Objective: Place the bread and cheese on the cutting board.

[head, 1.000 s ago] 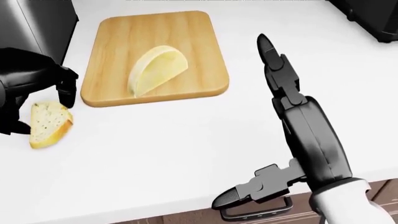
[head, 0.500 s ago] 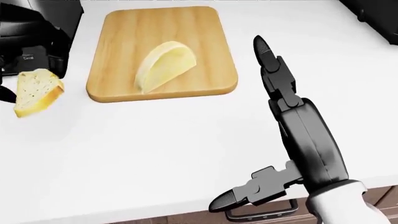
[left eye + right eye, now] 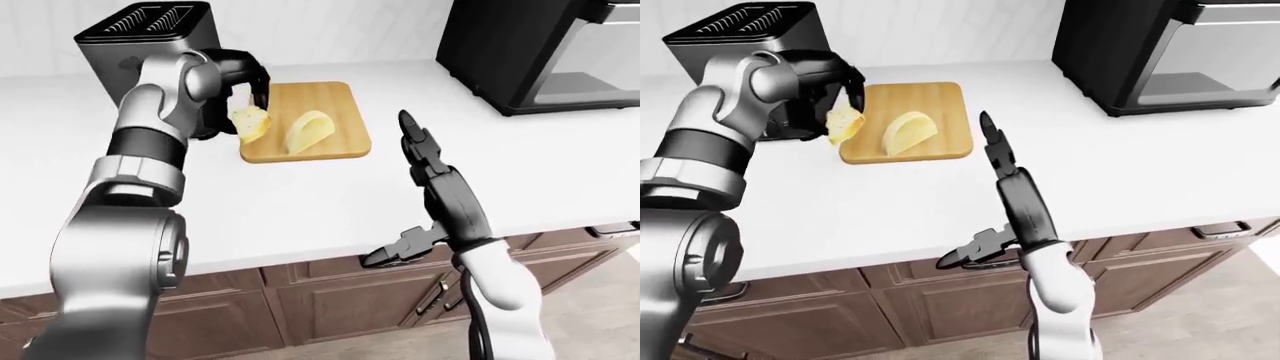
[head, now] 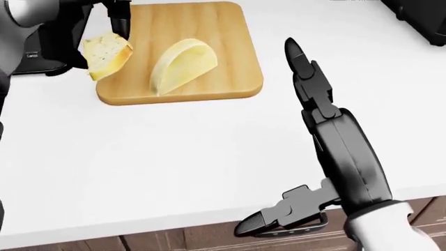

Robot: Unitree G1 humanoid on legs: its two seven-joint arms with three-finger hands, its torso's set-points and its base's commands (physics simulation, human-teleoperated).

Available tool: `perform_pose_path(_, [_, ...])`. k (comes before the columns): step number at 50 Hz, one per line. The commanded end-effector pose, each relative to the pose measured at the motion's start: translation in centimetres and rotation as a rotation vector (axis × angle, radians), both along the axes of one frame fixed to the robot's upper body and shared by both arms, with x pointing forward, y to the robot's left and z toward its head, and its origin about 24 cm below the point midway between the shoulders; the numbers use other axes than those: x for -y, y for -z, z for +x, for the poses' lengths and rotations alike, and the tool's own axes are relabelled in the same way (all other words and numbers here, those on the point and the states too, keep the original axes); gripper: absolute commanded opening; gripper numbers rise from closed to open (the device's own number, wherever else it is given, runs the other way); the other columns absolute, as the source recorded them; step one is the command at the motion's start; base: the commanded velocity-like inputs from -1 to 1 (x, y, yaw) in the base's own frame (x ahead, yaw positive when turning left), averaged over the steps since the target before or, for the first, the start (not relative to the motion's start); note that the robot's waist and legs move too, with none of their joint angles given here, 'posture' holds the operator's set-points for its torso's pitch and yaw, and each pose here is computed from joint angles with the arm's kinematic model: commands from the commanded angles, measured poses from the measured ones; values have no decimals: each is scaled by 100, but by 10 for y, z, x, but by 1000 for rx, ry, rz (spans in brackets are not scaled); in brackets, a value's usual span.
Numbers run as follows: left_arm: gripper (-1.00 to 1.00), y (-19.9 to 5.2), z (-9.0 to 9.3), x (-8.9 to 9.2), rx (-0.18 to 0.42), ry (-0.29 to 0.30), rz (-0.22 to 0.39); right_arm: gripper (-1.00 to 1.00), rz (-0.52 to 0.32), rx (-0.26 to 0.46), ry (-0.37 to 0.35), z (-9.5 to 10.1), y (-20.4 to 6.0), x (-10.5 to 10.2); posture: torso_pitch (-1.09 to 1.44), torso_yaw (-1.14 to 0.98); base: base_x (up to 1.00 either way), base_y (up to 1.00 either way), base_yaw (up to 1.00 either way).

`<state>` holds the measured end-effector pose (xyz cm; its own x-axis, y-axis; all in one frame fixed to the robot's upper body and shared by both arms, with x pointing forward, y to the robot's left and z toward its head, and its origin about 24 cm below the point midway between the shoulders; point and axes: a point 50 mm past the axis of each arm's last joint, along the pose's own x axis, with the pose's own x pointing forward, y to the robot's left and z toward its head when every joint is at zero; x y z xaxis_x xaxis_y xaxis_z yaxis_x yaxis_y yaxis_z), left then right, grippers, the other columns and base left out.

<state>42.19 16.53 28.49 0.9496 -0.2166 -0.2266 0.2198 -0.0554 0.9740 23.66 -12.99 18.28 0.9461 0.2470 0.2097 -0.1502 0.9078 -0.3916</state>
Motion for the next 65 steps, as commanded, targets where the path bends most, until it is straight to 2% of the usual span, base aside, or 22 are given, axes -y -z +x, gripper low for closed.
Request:
perform_pose_path(1, [-100,-29,-3,4,128,-3,-24,100,-1,79,-7,-4,-13,-1,0,0,0,0,0])
perform_pose_path(3, [-100,-31,-2,7,143,-8,-33,100,-2,79,-8,-4,-13,-1,0,0,0,0,0])
perform_pose_path(8, [-100,-33,3,15,221,-65,-71,100,1,79,-8,-4,-13,-1,0,0,0,0,0])
perform_pose_path(15, [-89,-24,7,22,301,-103,-86,100,7,74,-6,-5,-10,0,0,0,0,0,0])
perform_pose_path(16, [-88,-23,8,23,328,-109,-79,100,8,73,-6,-6,-10,0,0,0,0,0,0])
perform_pose_path(19, [-97,-13,9,27,357,-108,-81,100,9,71,-4,-5,-8,1,0,0,0,0,0])
perform_pose_path(20, [-98,-11,10,30,359,-103,-100,100,10,70,-3,-5,-8,1,0,0,0,0,0])
perform_pose_path(22, [-98,-10,10,34,376,-95,-127,100,10,69,-4,-5,-7,1,0,0,0,0,0])
perform_pose_path(29, [-88,-15,9,41,469,-92,-153,100,17,61,-2,-5,-3,2,0,0,0,0,0])
perform_pose_path(31, [-74,-14,9,41,487,-91,-138,100,18,61,-3,-5,-3,2,0,0,0,0,0])
perform_pose_path(39, [-74,-11,9,39,514,-96,-98,100,21,61,-3,-7,-4,1,0,0,0,0,0])
perform_pose_path(45, [-75,3,10,32,597,-125,48,100,21,60,1,-8,-3,3,0,0,0,0,0])
perform_pose_path(50, [-72,9,10,35,600,-114,62,100,23,59,0,-9,-2,2,0,0,0,0,0])
perform_pose_path(51, [-71,10,10,36,623,-101,85,100,24,59,0,-9,-2,2,0,0,0,0,0])
perform_pose_path(57, [-69,22,10,39,607,-87,105,100,25,56,2,-8,-1,3,0,0,0,0,0])
perform_pose_path(61, [-46,29,10,41,590,-77,114,100,25,58,1,-8,-2,3,0,0,0,0,0])
perform_pose_path(63, [-15,30,11,40,583,-77,122,100,24,59,0,-8,-2,3,0,0,0,0,0])
perform_pose_path(64, [10,30,11,40,582,-79,126,100,24,59,0,-8,-3,3,0,0,0,0,0])
perform_pose_path(65, [49,30,11,39,579,-83,131,100,24,58,0,-8,-3,3,0,0,0,0,0])
